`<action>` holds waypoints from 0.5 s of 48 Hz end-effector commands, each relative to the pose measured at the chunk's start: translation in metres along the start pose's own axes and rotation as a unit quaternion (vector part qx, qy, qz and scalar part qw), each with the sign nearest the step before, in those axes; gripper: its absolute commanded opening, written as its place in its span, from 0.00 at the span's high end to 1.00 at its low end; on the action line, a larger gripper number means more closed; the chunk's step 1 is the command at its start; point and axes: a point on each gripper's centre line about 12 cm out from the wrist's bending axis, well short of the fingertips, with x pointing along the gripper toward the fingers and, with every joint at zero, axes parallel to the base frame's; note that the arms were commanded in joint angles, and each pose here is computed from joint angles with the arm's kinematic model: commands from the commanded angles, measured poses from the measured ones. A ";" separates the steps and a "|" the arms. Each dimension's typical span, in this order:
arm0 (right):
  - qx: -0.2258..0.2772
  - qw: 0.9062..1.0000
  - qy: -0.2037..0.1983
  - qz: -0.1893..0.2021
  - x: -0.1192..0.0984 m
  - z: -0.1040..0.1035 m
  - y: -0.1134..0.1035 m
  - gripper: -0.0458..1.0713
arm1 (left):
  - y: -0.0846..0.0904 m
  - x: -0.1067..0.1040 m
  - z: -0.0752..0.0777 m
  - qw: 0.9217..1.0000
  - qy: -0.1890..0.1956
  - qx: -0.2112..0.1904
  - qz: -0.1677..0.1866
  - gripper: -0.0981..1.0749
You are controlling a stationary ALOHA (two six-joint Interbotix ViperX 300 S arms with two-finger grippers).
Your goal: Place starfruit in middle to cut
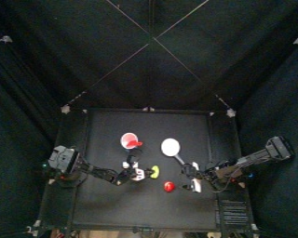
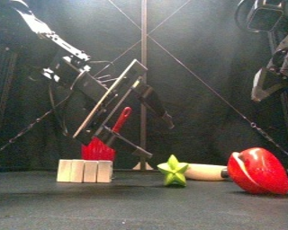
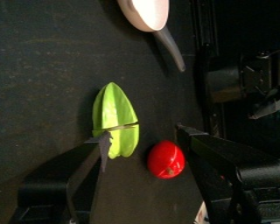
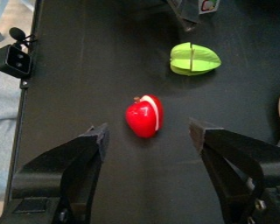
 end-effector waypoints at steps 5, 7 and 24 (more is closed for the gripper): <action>0.001 1.000 -0.007 0.005 -0.001 0.004 0.002 0.05 | -0.013 -0.006 0.003 1.000 -0.001 -0.006 -0.017 0.11; 0.001 1.000 -0.008 0.005 -0.001 0.005 0.002 0.05 | -0.011 -0.006 0.003 1.000 -0.001 -0.005 -0.015 0.11; 0.001 1.000 -0.008 0.005 -0.001 0.005 0.002 0.05 | -0.026 -0.014 0.005 0.998 0.011 0.025 -0.051 0.12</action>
